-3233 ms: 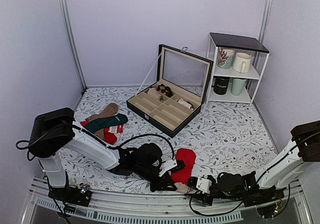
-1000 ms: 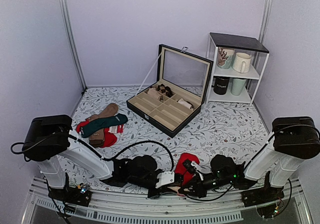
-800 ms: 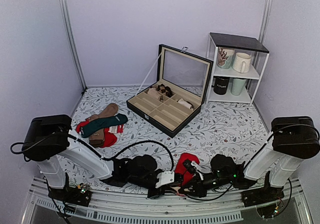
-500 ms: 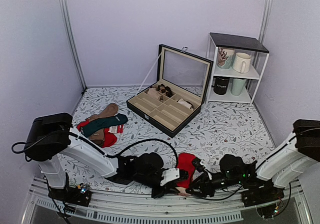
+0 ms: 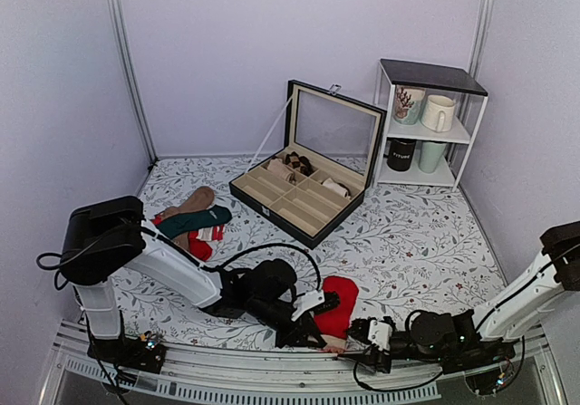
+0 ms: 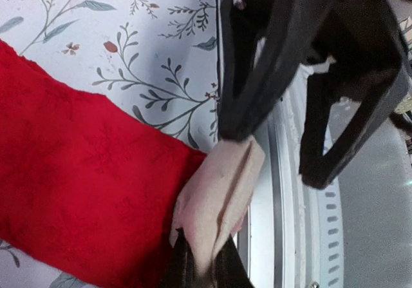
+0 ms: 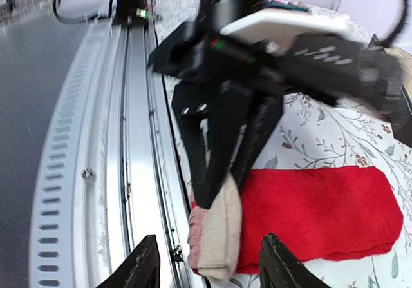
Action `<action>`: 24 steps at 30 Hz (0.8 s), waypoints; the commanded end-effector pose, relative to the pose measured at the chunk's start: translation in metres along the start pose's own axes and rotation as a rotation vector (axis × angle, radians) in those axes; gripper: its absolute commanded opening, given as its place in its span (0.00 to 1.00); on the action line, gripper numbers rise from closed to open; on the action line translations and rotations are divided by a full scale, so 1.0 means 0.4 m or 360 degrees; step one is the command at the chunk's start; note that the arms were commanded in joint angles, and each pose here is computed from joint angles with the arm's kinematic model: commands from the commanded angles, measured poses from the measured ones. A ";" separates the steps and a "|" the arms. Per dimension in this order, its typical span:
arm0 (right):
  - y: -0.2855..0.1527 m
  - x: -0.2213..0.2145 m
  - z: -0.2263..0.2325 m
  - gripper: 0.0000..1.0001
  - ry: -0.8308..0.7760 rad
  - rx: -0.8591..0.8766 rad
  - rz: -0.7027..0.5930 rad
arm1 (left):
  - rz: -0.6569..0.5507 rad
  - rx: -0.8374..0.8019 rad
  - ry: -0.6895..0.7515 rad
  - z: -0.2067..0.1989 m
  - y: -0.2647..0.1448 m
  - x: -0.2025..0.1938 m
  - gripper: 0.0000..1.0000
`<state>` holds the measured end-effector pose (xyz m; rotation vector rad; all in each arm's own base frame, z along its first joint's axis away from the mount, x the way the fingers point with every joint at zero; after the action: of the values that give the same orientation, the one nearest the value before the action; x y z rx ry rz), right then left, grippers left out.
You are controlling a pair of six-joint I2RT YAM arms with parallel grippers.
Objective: Roll the socks
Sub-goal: Roll the sock at the center of the board.
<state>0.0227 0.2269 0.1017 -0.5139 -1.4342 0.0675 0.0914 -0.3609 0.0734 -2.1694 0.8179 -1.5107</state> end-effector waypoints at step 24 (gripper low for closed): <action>0.055 -0.076 0.028 0.03 0.0096 -0.0217 0.0341 | 0.0400 0.0383 -0.0232 0.048 -0.057 -0.125 0.23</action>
<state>0.0142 0.2521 0.0768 -0.6829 -1.4483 0.0672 0.0977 -0.3591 0.0743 -2.2018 0.8294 -1.4784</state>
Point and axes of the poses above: each gripper's point midway between its finger pads, its own y axis out along the fingers, its own z axis along the line the jaws close on, x = y × z, the point moved 10 cm from there along -y, back along the fingers, and after that the axes turned 7 degrees about y, right-handed, at the moved point
